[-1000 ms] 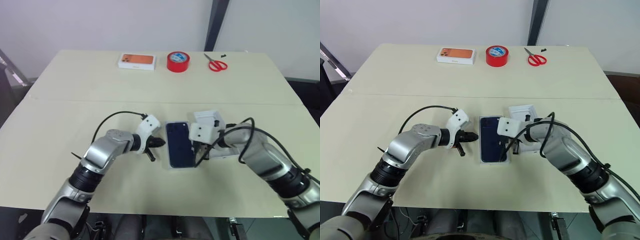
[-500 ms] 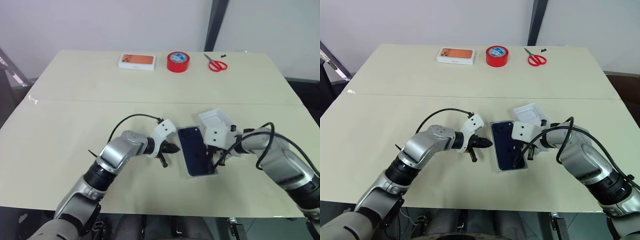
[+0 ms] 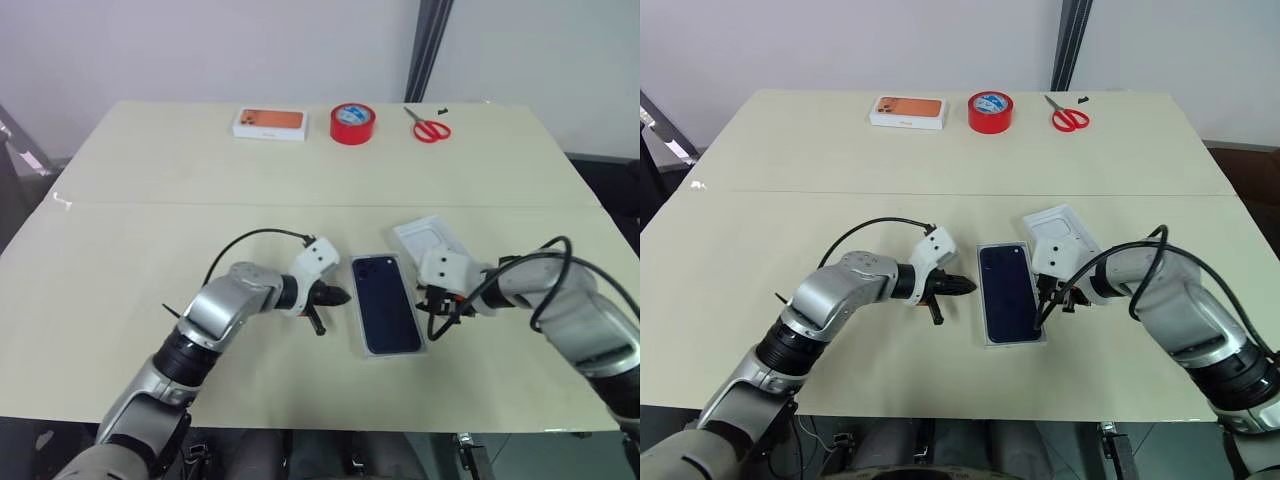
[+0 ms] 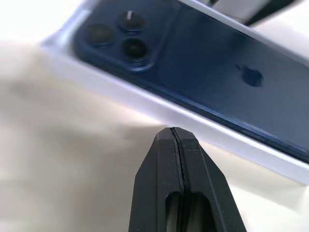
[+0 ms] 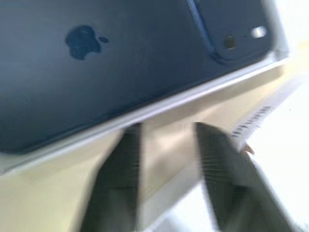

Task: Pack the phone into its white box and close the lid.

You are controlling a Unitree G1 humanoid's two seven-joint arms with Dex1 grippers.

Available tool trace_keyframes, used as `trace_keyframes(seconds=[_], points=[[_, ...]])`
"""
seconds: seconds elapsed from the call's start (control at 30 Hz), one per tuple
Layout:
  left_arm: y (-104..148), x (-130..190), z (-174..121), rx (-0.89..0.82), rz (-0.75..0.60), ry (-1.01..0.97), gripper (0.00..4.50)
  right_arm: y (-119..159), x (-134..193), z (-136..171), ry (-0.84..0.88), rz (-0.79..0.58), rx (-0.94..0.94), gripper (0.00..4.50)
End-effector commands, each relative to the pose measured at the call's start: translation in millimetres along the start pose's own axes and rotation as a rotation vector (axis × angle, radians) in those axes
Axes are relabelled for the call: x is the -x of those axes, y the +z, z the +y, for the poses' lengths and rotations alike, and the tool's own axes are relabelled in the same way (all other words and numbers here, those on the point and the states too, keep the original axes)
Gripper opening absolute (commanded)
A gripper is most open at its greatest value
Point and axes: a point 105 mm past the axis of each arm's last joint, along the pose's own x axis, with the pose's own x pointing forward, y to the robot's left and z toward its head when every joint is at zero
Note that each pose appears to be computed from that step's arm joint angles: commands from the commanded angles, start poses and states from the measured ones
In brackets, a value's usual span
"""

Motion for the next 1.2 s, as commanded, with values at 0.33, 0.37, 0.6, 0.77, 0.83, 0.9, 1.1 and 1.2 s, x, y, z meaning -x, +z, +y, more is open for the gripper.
trace_keyframes(seconds=[0.33,0.37,0.6,0.77,0.83,0.9,1.1,1.2], points=[[12.7,76.5,-11.6,-0.287,-0.263,-0.02,0.0,-15.1,5.9,-20.8,-0.13,-0.011,-0.481,3.35],[11.5,82.1,-12.6,-0.29,-0.282,-0.022,0.0,-19.0,3.2,-21.5,-0.146,0.005,-0.502,3.35],[3.8,96.3,-15.4,-0.269,-0.313,-0.008,0.0,-24.2,-4.5,-23.2,-0.174,0.019,-0.562,3.35],[-1.9,93.0,-15.9,-0.253,-0.306,0.011,0.0,-26.0,-8.8,-26.3,-0.195,0.018,-0.602,1.46],[-2.1,92.3,-15.8,-0.244,-0.311,0.021,0.0,-21.9,-7.1,-25.0,-0.187,0.004,-0.606,0.45],[-2.2,92.6,-14.7,-0.235,-0.318,0.032,0.0,-17.1,-2.4,-26.7,-0.189,-0.015,-0.612,0.06],[-5.7,98.0,-5.0,-0.204,-0.329,0.091,0.0,28.0,23.9,-44.2,-0.134,-0.294,-0.741,0.06],[-5.2,104.4,9.2,-0.173,-0.352,0.161,0.0,64.2,40.7,-39.3,0.061,-0.562,-0.797,0.06]])
